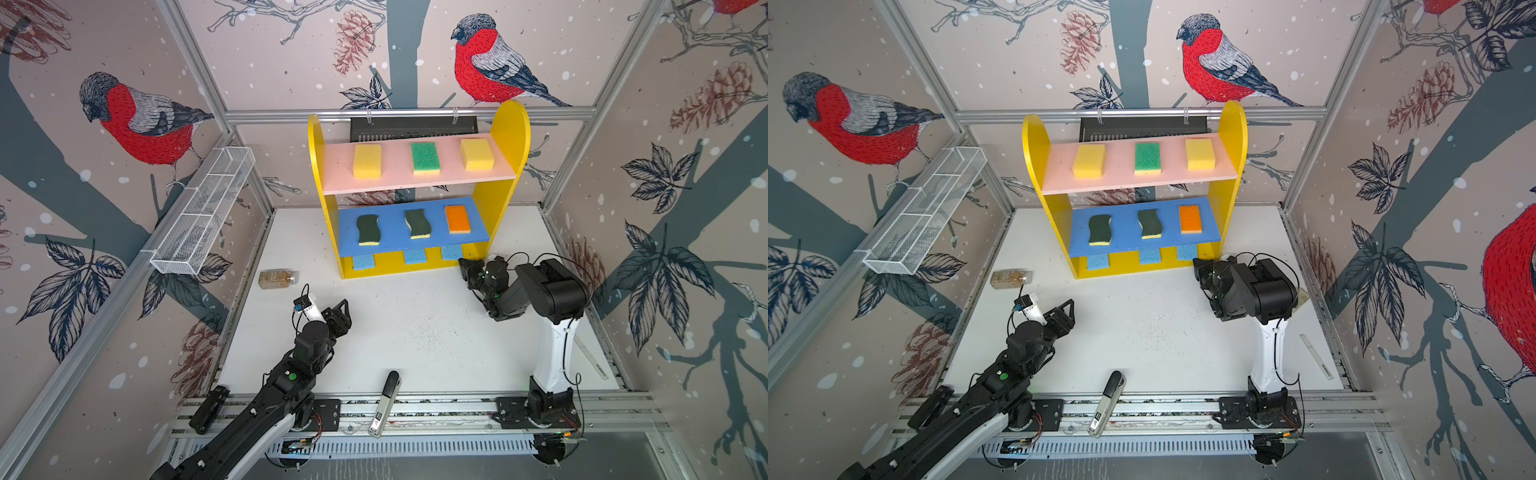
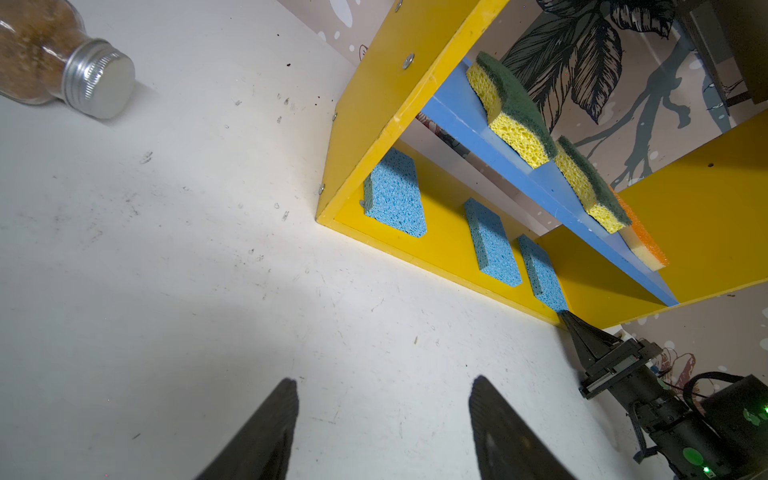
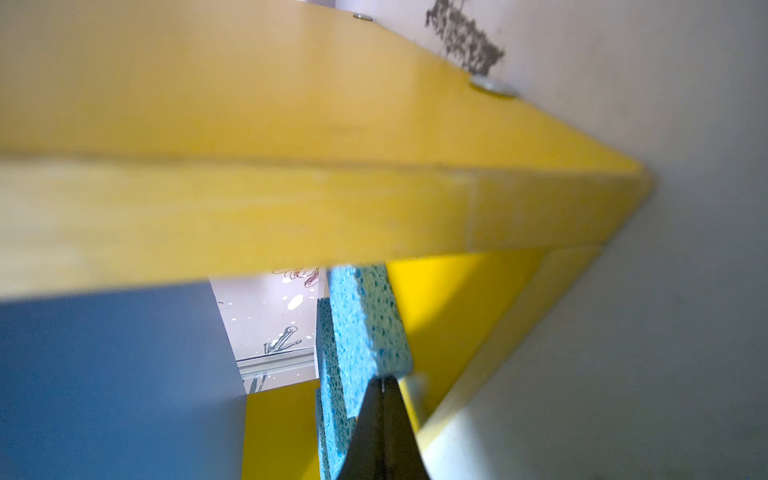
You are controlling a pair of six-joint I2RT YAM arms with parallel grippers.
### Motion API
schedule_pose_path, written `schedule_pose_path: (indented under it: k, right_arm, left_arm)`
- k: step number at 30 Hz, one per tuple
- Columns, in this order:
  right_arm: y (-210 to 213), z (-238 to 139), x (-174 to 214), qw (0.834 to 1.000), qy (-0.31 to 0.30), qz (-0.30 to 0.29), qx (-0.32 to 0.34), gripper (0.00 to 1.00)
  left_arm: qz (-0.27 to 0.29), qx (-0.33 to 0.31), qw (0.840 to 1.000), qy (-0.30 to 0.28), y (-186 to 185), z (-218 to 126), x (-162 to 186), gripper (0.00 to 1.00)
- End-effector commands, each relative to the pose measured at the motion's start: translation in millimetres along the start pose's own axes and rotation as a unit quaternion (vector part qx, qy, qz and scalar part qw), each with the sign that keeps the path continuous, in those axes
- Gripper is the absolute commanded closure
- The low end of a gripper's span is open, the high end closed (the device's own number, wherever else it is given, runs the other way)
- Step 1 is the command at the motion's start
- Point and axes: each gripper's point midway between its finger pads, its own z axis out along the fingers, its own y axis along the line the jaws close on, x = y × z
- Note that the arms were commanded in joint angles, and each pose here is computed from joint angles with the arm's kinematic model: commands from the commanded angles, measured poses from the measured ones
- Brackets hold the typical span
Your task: Place and organize the cleaning sponges onto the shelf
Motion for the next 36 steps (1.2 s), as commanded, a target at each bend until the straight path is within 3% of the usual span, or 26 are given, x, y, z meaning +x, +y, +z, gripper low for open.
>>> schedule_pose_path:
  k: [1, 36]
  right_arm:
    - [-62, -8, 3, 0.993, -0.001, 0.016, 0.118, 0.98]
    - [-67, -2, 12, 0.993, 0.025, 0.015, 0.112, 0.98]
  left_arm:
    - [-0.002, -0.004, 1.000, -0.005, 0, 0, -3, 0.34]
    - [-0.006, -0.008, 1.000, 0.003, 1, 3, 1, 0.34]
